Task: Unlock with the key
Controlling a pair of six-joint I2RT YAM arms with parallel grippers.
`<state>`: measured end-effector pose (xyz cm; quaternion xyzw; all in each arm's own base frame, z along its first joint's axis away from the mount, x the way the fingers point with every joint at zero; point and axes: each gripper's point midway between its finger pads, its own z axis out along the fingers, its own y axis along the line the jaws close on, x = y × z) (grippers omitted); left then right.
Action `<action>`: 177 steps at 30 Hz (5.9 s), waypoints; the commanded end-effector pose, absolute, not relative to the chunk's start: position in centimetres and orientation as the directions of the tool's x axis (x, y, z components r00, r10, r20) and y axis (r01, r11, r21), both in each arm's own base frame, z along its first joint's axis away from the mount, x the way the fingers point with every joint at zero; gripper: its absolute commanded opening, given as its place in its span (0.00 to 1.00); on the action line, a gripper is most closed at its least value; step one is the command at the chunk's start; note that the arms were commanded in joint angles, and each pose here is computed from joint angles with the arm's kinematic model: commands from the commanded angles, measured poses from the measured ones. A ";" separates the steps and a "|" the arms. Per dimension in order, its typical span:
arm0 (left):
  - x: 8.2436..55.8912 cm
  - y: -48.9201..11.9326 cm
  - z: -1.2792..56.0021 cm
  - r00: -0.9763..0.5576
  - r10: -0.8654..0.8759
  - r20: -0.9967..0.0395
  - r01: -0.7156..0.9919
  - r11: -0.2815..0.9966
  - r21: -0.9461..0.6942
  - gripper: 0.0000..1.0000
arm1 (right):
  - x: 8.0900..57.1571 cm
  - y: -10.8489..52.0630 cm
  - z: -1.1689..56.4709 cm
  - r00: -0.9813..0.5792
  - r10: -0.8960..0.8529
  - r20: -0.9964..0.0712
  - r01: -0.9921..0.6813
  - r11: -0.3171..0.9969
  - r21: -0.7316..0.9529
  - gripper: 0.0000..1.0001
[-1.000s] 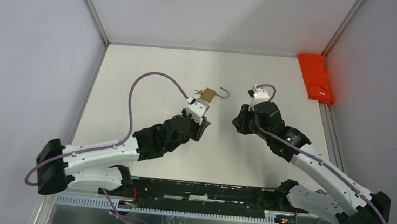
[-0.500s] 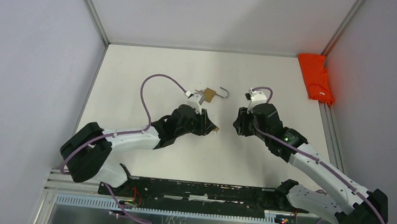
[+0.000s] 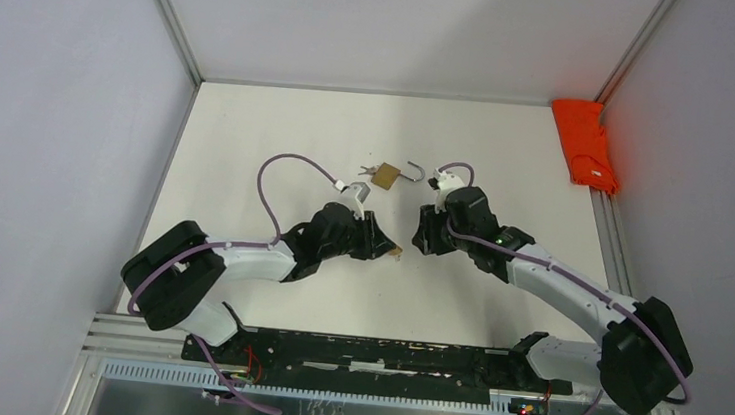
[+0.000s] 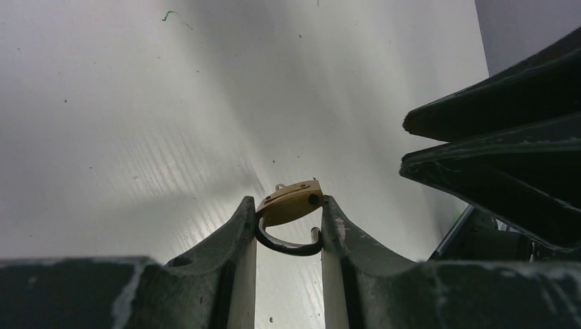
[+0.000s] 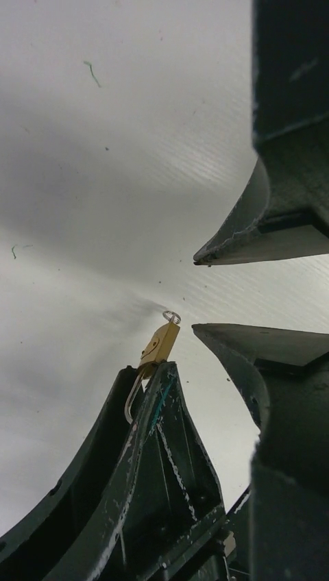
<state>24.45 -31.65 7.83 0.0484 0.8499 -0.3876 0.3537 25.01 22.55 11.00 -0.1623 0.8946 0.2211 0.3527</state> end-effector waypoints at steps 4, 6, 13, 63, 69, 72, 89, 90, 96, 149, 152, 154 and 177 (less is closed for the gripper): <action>25.4 -31.3 9.6 -0.687 -0.262 -0.678 0.390 0.654 -0.648 0.02 | 25.3 25.1 10.7 -0.689 -0.141 -0.711 -0.523 0.776 0.354 0.42; 25.2 -31.5 10.0 -0.684 -0.271 -0.678 0.406 0.630 -0.662 0.02 | 25.5 25.4 10.3 -0.669 -0.157 -0.727 -0.554 0.758 0.345 0.44; 24.0 -32.5 13.3 -0.670 -0.238 -0.703 0.510 0.540 -0.669 0.02 | 25.4 27.0 11.4 -0.566 -0.181 -0.805 -0.679 0.656 0.330 0.44; 21.5 -32.4 21.4 -0.616 -0.088 -0.782 0.680 0.440 -0.586 0.02 | 21.9 27.3 19.9 -0.213 -0.089 -0.973 -0.885 0.440 0.153 0.59; 21.6 -32.9 21.8 -0.615 -0.085 -0.784 0.691 0.421 -0.588 0.02 | 20.5 28.1 19.8 -0.216 -0.089 -0.972 -0.919 0.354 0.172 0.58; 21.5 -33.1 22.3 -0.611 -0.083 -0.787 0.700 0.407 -0.587 0.02 | 20.5 28.3 19.3 -0.225 -0.097 -0.970 -0.919 0.352 0.178 0.57; 19.1 -33.0 22.7 -0.642 -0.038 -0.766 0.717 0.324 -0.617 0.02 | 20.4 29.1 21.5 -0.166 -0.071 -0.983 -0.944 0.299 0.138 0.07; 18.9 -33.0 22.7 -0.640 -0.036 -0.768 0.721 0.317 -0.616 0.02 | 20.2 29.2 21.6 -0.164 -0.067 -0.984 -0.947 0.289 0.139 0.05; 18.0 -33.1 24.0 -0.585 -0.002 -0.811 0.786 0.247 -0.567 0.02 | 19.0 29.7 22.3 -0.192 -0.023 -0.981 -0.958 0.220 0.182 0.02; 24.1 -22.3 13.2 -0.441 -0.010 -0.898 0.495 0.831 -0.252 0.02 | 30.9 30.3 4.2 -0.802 -0.155 -0.577 -0.560 0.534 0.634 0.00; 24.6 -21.5 15.2 -0.404 -0.035 -0.914 0.464 0.854 -0.238 0.02 | 32.8 30.6 3.3 -0.821 -0.164 -0.546 -0.527 0.584 0.618 0.00; 24.8 -21.2 16.3 -0.390 -0.037 -0.920 0.454 0.861 -0.227 0.02 | 33.7 30.7 2.5 -0.836 -0.167 -0.522 -0.504 0.611 0.611 0.00; 24.4 -20.5 18.2 -0.376 -0.032 -0.926 0.446 0.870 -0.211 0.02 | 32.7 27.9 2.4 -0.866 -0.184 -0.466 -0.438 0.729 0.526 0.44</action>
